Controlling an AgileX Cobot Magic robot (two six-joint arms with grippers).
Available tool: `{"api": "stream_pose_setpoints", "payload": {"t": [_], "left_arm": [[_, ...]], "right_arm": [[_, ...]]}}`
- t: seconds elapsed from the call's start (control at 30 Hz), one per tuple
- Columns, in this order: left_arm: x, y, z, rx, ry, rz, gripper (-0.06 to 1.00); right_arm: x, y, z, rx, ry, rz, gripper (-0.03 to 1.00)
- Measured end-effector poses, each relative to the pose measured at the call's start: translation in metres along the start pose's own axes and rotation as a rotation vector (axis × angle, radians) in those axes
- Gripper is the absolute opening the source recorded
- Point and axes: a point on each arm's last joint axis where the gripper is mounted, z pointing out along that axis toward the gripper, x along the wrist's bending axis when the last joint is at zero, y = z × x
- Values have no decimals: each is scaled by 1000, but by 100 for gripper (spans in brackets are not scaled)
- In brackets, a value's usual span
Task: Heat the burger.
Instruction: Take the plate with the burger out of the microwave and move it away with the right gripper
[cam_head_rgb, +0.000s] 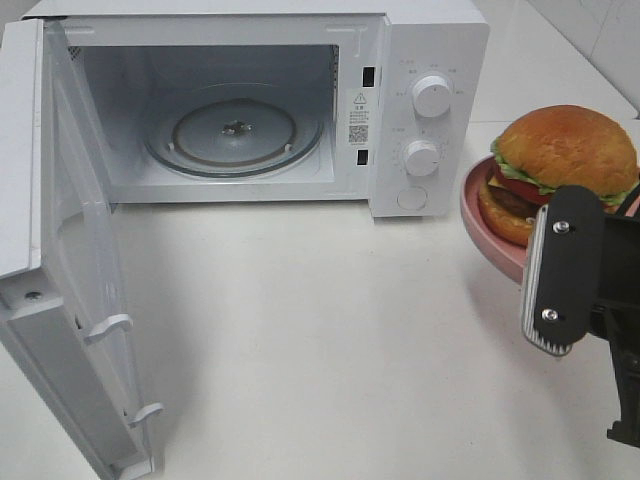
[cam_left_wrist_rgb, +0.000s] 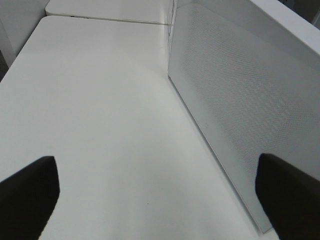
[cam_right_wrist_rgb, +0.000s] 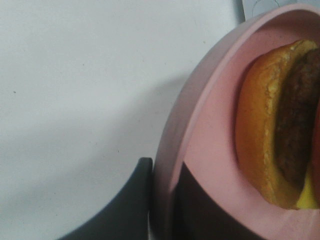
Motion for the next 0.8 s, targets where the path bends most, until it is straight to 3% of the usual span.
{"api": "stream_pose_setpoints", "payload": {"t": [0.53,0.8], "left_arm": [[0,0,0,0,1,0,99],[0,0,0,0,1,0,99]], "right_arm": [[-4,-17,-2,175,-78,339,8],[-4,-22,1,261,-106,423,8]]}}
